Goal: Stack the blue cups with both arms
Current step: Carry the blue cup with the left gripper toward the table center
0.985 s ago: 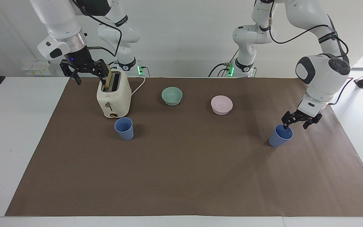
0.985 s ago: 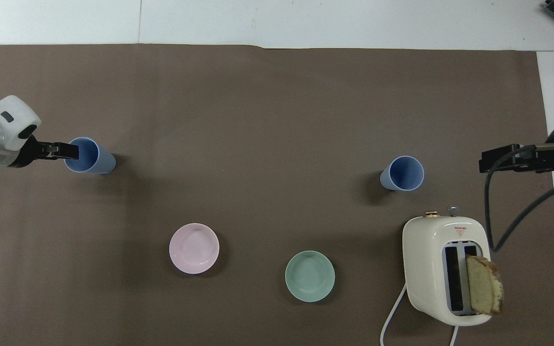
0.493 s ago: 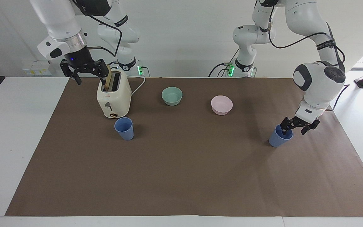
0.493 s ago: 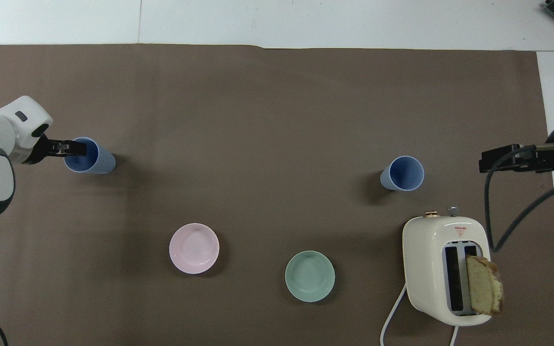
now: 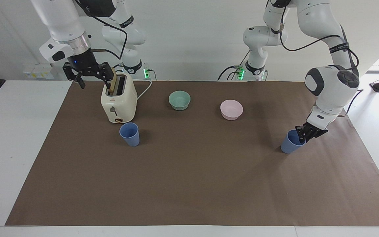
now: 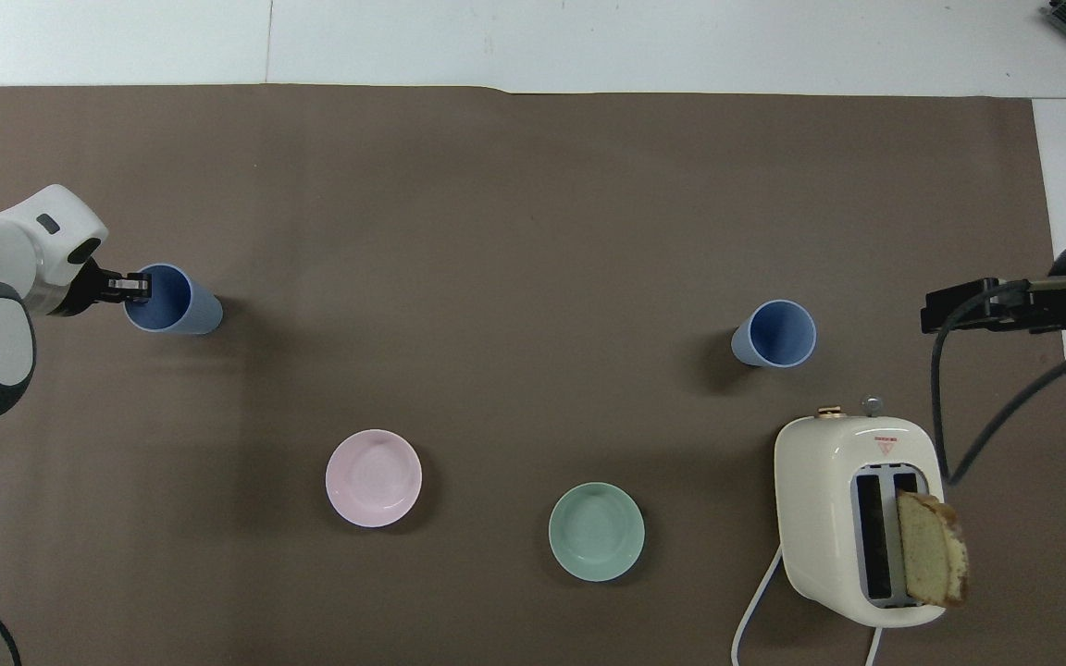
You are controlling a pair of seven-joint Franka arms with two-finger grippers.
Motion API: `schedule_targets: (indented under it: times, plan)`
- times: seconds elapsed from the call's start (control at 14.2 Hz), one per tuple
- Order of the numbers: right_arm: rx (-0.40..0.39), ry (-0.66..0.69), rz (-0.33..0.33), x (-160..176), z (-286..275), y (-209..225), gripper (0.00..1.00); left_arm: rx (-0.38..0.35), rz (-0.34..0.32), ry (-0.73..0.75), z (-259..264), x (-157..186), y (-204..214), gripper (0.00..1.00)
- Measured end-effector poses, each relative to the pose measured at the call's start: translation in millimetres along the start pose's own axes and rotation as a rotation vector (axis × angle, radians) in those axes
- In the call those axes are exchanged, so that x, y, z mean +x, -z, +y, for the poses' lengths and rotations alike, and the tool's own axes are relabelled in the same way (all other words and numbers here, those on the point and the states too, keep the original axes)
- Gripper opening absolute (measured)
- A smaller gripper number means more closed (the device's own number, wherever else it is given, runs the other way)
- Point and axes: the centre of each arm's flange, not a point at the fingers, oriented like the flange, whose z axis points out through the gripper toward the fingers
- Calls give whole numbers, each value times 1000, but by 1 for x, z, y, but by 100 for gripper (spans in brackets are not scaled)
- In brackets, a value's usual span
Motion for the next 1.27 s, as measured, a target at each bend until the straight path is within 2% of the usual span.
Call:
schedule_targets:
  times: [0.07,0.49,0.7,1.27]
  plan:
    - [0,0,0,0,0,0,100,-7,7,1,3,1,4,6]
    - [0,0,0,0,0,0,100,-13,22,-40,27,7,10,5]
    - [0,0,0,0,0,0,100,-25,29,-71,77,10,13,5]
    - [0,0,-1,0,0,0,100,-70,30,4,206,-5,16,5]
